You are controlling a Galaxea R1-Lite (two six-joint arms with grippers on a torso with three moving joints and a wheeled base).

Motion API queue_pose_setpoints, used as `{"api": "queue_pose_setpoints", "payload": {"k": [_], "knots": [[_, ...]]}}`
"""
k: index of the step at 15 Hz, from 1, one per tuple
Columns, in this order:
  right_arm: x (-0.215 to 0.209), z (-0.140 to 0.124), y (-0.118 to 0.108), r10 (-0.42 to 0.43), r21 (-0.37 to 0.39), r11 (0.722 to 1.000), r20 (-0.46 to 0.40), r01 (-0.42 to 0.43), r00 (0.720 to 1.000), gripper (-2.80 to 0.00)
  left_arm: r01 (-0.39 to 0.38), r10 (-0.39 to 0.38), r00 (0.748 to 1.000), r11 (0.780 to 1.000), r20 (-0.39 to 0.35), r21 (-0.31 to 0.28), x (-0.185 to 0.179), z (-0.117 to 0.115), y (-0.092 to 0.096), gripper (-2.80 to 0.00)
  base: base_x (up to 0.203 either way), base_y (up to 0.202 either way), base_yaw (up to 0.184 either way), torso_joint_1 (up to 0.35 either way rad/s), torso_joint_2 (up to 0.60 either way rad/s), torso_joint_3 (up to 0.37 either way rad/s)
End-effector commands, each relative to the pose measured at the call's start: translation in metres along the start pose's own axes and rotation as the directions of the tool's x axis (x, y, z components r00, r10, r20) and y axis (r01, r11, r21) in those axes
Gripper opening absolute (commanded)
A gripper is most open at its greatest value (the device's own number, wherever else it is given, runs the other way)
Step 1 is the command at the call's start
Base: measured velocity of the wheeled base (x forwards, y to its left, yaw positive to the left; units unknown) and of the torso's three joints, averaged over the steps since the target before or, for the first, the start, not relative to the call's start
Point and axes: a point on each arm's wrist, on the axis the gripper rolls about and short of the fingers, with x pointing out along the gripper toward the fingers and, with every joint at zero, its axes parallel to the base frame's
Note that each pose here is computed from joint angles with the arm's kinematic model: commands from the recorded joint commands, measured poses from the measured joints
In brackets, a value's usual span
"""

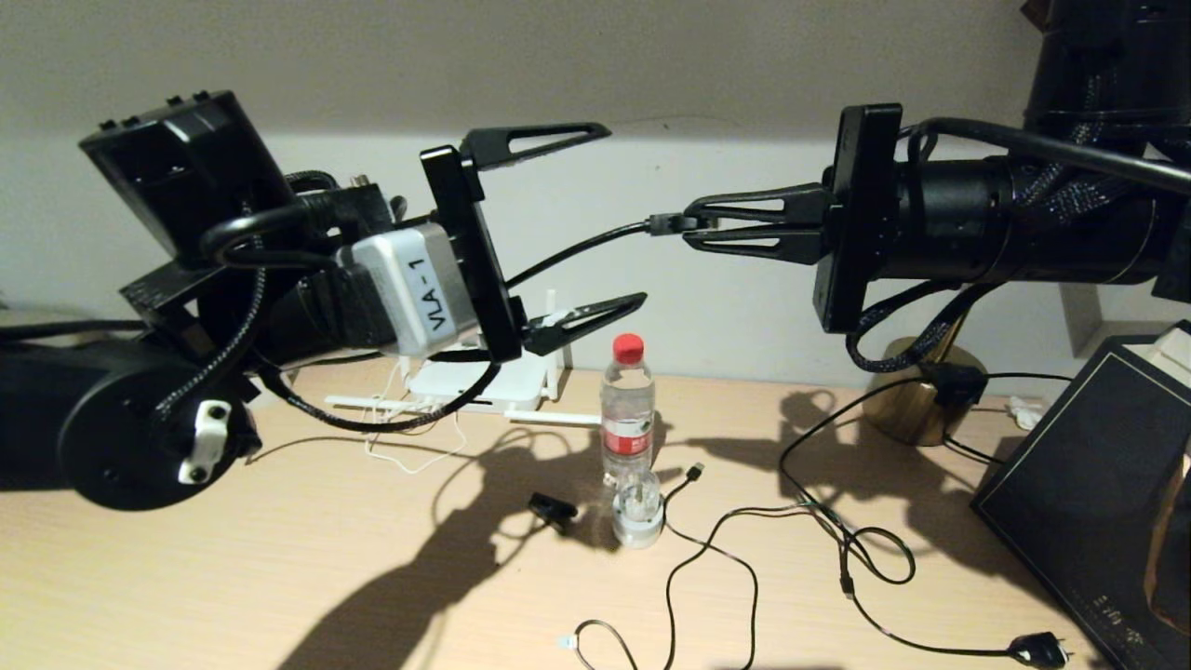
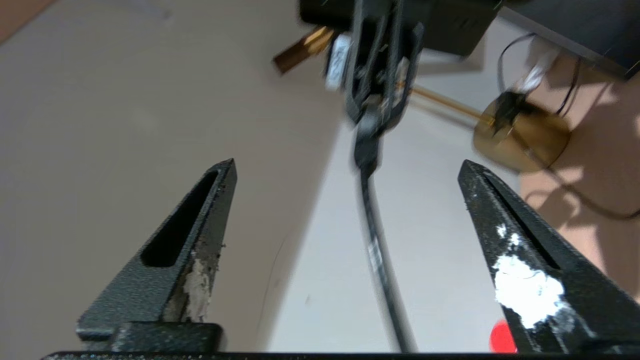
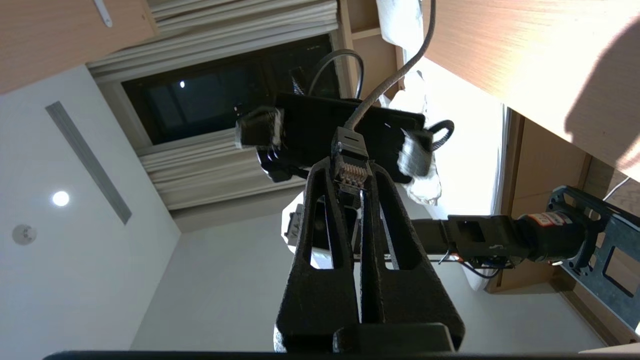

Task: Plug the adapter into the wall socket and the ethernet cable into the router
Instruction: Align cable and router interface

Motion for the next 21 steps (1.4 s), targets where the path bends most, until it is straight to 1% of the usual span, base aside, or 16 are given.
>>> {"api": "queue_pose_setpoints", "payload": {"k": [1,8,18,19,21], "knots": [[-0.001,-0.002,0.002,0.005,0.004,1.0,-0.005,-0.005,1.0,-2.8,0.004,-0.004,1.0,1.0,0.025,0.003,0.006,0.003,-0.003,0.0,0.0,0.0,0.0,0.0,0.0,0.0],[-0.001,-0.002,-0.005,-0.011,0.012,1.0,-0.007,0.011,1.0,-2.8,0.014,-0.013,0.999,1.0,0.033,-0.009,0.009,0.003,-0.007,0.0,0.0,0.0,0.0,0.0,0.0,0.0],[0.001,-0.002,-0.005,-0.012,0.011,1.0,-0.011,0.013,1.0,-2.8,0.026,-0.025,0.999,0.999,0.027,-0.025,0.011,0.0,-0.011,0.0,0.0,0.0,0.0,0.0,0.0,0.0],[0.001,-0.003,-0.006,-0.013,0.012,1.0,-0.013,0.013,1.0,-2.8,0.028,-0.027,0.999,0.999,0.033,-0.028,0.012,0.001,-0.012,-2.8,0.0,0.0,0.0,0.0,0.0,0.0],[0.001,-0.003,-0.006,-0.014,0.012,1.0,-0.013,0.014,1.0,-2.8,0.032,-0.031,0.998,0.999,0.049,-0.033,0.016,0.004,-0.014,-2.8,0.0,0.0,0.0,0.0,0.0,0.0]]}}
